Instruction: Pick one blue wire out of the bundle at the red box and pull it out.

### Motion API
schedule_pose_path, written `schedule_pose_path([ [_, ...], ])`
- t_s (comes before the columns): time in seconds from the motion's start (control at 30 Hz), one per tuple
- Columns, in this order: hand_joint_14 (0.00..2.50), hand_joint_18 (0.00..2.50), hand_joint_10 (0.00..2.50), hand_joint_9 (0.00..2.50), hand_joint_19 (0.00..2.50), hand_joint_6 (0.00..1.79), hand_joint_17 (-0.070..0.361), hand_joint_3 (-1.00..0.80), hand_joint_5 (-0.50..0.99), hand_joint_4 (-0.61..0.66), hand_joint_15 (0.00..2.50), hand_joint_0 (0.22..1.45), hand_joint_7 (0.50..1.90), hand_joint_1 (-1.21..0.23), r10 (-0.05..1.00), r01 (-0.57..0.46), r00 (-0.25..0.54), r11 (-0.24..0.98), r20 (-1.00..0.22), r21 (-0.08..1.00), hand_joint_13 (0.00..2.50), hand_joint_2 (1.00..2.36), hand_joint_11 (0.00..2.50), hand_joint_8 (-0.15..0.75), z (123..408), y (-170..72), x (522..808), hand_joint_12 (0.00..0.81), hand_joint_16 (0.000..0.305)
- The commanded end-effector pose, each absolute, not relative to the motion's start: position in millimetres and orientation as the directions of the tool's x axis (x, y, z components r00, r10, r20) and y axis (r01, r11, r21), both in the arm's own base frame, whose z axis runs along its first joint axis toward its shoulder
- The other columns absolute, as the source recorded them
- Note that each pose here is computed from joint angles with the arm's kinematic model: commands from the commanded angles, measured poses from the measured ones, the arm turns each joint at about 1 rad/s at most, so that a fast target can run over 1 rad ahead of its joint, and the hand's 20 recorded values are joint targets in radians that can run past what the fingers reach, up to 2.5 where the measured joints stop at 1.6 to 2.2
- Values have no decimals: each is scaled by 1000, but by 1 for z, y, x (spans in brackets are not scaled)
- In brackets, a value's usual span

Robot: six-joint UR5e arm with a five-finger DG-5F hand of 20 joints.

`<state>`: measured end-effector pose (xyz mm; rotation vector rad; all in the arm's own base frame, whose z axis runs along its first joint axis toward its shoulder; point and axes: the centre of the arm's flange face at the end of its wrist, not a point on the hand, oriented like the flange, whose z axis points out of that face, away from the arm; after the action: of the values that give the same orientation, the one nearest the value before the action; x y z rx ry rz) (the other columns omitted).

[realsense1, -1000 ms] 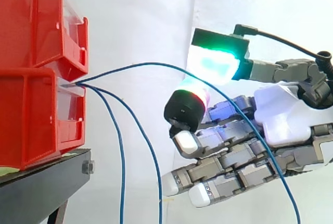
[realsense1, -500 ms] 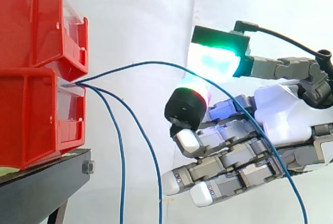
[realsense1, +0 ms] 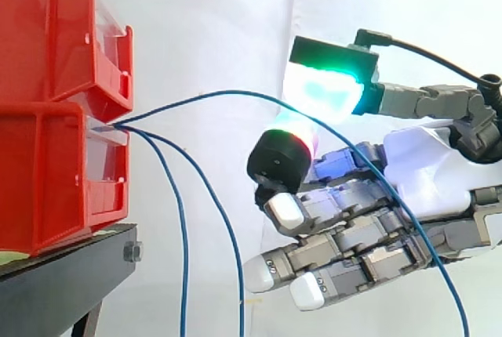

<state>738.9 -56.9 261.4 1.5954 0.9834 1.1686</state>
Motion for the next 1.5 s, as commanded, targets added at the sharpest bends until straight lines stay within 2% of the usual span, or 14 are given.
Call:
schedule_pose_path([
  [0.0,7,488,23,1073,300,804,173,78,-120,109,181,567,1141,-742,939,87,236,-277,250,957,499,1072,686,311,261,-57,739,453,77],
  [0.33,7,499,21,1099,315,807,171,111,-120,102,189,587,1147,-755,951,121,240,-229,195,966,512,1001,708,303,265,-59,735,446,76],
  [0.63,8,486,21,1101,323,809,169,121,-120,102,196,585,1144,-749,963,232,240,-176,119,957,508,1000,708,299,284,-62,713,445,75],
  [1.17,7,465,22,1072,333,810,170,112,-120,101,192,574,1142,-744,965,271,245,-161,93,949,480,1035,697,300,315,-63,694,450,76],
  [1.47,7,461,23,1064,326,810,171,111,-119,99,187,570,1143,-741,962,296,254,-177,101,939,475,1046,688,302,314,-64,690,452,76],
])
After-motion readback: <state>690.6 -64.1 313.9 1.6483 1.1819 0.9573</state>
